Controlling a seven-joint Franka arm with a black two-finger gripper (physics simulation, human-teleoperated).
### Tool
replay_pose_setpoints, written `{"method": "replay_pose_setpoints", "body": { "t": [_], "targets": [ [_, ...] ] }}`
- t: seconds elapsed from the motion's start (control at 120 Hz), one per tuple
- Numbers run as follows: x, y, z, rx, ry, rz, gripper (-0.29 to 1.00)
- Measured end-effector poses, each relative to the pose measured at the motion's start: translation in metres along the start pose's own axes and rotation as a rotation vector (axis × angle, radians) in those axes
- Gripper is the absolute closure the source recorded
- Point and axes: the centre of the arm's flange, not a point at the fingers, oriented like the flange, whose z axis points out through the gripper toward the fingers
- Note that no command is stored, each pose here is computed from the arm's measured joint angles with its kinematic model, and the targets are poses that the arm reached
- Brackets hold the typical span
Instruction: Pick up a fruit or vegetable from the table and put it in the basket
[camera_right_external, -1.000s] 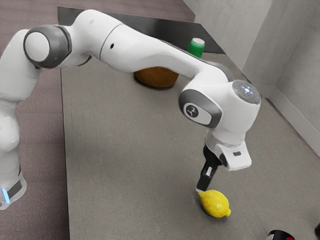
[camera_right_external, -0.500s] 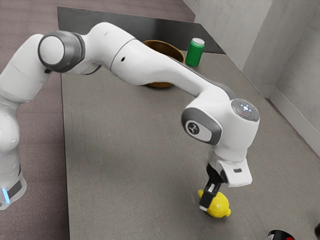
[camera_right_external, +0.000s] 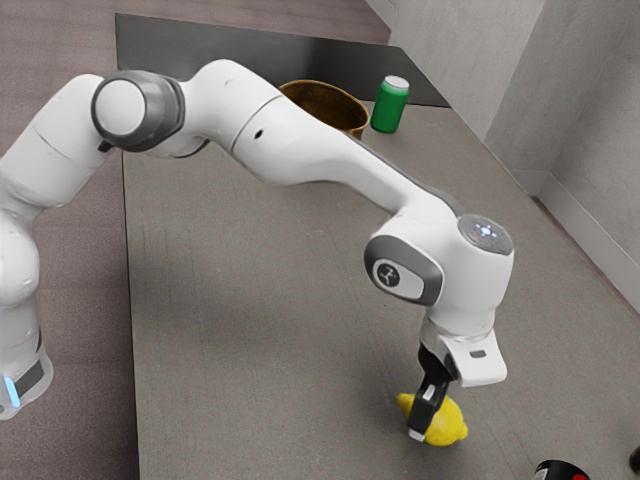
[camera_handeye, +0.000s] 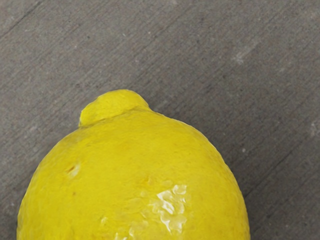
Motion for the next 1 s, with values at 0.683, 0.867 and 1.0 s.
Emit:
{"method": "replay_pose_setpoints", "body": {
  "t": [0.683, 0.867, 1.0],
  "targets": [
    [-0.022, -0.023, -0.104, 0.231, 0.063, -0.103, 0.35],
    [-0.101, -0.093, -0.217, 0.450, 0.018, -0.384, 0.31],
    [-0.169, -0.176, -0.243, 0.456, -0.041, -0.589, 0.30]
  ]
}}
